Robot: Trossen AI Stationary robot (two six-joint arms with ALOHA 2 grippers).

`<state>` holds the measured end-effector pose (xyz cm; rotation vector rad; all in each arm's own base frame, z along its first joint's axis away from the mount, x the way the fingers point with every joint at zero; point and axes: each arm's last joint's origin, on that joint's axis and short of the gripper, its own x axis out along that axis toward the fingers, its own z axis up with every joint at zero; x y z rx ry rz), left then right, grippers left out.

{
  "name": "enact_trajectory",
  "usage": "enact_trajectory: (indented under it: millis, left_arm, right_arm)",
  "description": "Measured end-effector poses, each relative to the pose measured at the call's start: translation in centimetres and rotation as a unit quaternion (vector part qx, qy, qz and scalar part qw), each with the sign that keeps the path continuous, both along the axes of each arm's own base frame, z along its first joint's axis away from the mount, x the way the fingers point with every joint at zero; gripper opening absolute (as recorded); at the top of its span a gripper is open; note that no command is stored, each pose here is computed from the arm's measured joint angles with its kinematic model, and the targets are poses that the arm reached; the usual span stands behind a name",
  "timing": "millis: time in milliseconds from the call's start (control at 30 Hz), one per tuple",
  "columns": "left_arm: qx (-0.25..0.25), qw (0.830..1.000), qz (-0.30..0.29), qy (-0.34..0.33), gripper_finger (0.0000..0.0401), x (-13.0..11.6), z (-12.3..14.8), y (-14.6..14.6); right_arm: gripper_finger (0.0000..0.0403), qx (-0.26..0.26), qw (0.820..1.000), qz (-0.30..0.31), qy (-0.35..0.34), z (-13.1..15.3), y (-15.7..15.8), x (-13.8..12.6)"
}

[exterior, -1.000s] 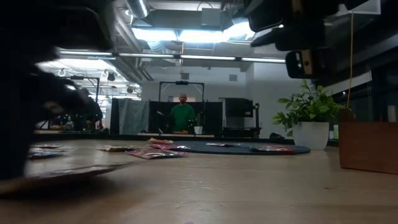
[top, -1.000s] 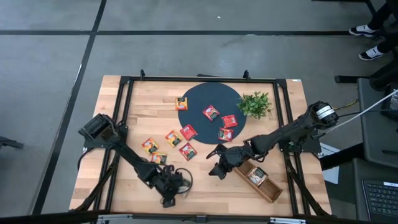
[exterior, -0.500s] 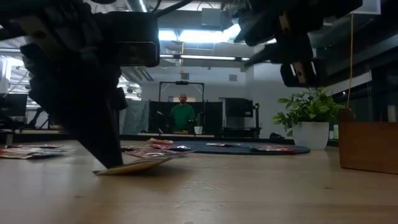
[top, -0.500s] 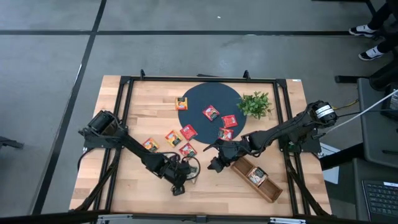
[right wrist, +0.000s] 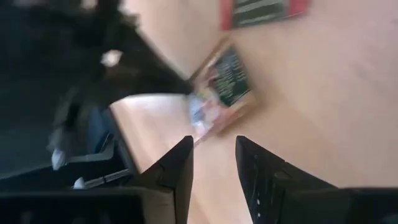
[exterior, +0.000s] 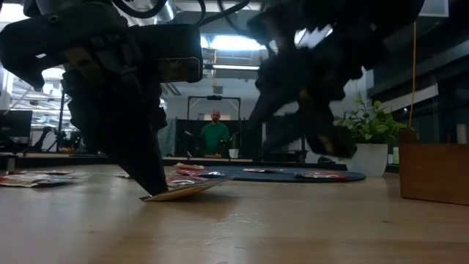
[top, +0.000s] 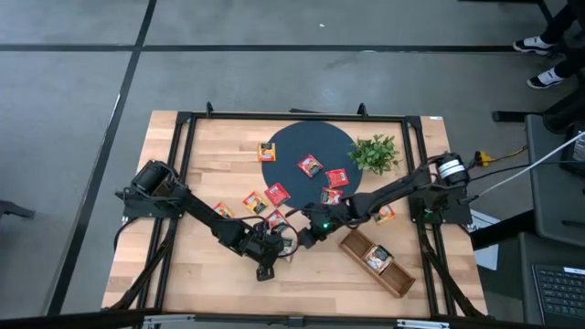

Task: Pick & Place Tea
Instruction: Put the brown tea bag into the middle section of the wooden organizer

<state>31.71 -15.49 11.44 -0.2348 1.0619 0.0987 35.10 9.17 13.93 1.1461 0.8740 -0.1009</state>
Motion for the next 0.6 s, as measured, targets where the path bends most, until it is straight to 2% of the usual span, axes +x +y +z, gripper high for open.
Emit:
enact_trajectory:
  millis: [333, 600]
  left_arm:
    - [-0.003, 1.000, 0.002, -0.005, 0.0002, 0.1, 0.0, 0.0]
    - [0.000, 1.000, 0.007, -0.020, 0.0002, 0.3, 0.1, 0.0]
  right_arm:
    - [0.0122, 0.016, 1.000, -0.002, 0.018, -2.6, -0.3, 0.7]
    - [0.0122, 0.012, 1.000, -0.021, 0.014, -3.2, -0.6, 1.0]
